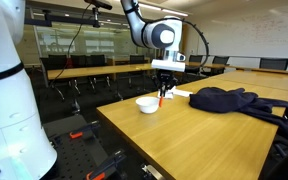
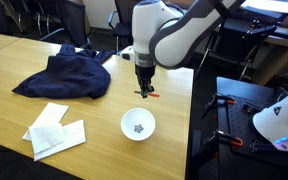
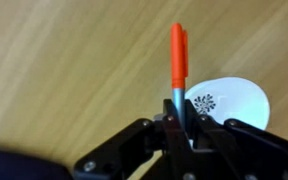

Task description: Take the orange pen out of the white bowl

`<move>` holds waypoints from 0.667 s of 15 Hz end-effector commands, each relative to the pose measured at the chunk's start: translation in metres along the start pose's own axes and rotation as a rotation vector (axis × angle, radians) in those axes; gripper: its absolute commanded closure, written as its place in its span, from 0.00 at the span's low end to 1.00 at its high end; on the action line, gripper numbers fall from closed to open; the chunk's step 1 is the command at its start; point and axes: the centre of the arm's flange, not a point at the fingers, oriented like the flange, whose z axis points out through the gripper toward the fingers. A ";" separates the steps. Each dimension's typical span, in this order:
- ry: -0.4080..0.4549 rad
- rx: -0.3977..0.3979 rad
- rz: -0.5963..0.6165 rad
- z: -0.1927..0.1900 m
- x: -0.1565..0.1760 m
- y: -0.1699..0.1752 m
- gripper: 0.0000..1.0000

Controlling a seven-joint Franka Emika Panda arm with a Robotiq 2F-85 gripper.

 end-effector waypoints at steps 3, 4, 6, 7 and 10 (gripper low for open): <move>-0.051 0.103 0.300 0.051 -0.061 0.050 0.97; -0.064 0.123 0.354 0.061 -0.070 0.052 0.97; -0.082 0.156 0.458 0.074 -0.076 0.048 0.97; -0.088 0.167 0.511 0.079 -0.077 0.044 0.97; -0.092 0.199 0.665 0.079 -0.072 0.033 0.97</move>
